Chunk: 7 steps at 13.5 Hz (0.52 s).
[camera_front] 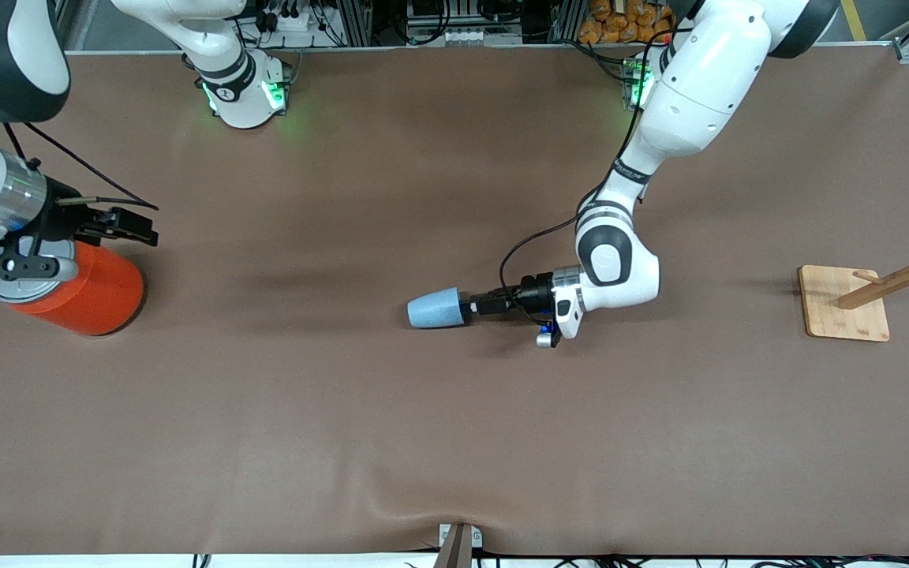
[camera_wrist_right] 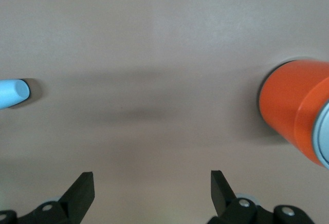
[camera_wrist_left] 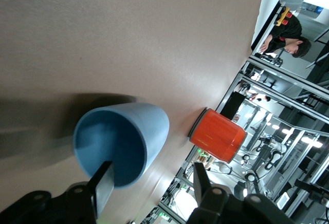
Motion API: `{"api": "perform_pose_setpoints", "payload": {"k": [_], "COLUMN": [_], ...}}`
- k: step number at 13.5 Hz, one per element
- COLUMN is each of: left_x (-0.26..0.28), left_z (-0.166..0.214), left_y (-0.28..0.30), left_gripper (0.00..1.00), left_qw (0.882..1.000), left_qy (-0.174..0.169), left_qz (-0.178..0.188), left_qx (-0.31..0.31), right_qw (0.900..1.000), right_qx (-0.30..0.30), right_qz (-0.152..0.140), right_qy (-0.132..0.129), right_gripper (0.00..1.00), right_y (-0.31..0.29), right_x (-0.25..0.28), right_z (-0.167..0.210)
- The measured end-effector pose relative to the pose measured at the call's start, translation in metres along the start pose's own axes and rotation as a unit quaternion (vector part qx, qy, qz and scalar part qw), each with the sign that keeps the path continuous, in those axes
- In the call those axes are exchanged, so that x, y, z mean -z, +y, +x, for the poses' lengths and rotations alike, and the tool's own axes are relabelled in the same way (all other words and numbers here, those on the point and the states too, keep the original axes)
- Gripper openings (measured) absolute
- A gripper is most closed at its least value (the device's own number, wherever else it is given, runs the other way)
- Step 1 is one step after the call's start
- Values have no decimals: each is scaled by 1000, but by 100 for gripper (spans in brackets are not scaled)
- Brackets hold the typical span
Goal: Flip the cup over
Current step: 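Close the left gripper on the lying cup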
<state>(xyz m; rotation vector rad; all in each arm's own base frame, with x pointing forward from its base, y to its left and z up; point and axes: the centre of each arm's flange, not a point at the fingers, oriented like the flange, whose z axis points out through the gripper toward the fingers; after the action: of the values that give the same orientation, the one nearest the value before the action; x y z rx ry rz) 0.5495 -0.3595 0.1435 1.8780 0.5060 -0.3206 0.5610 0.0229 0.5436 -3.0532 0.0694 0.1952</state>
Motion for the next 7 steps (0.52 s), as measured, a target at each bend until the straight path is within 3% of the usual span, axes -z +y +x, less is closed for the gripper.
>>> {"api": "perform_pose_setpoints", "payload": {"k": [4,7], "left_x": [-22,-28], "left_z": [6,8], "left_y": [-14,-9], "left_gripper": [51,19], "left_qw": [1000,1000], "left_qy": [1,2], "left_qz": [-1,-5], "left_qx": [8,2], "right_qw": [1000,999], "right_qx": [-28,-37], "right_qz": [0,1], "right_qy": [5,12], "right_gripper": [100,100], "right_y": [32,42], "right_x": [59,90], "right_z": [-27,-39]}}
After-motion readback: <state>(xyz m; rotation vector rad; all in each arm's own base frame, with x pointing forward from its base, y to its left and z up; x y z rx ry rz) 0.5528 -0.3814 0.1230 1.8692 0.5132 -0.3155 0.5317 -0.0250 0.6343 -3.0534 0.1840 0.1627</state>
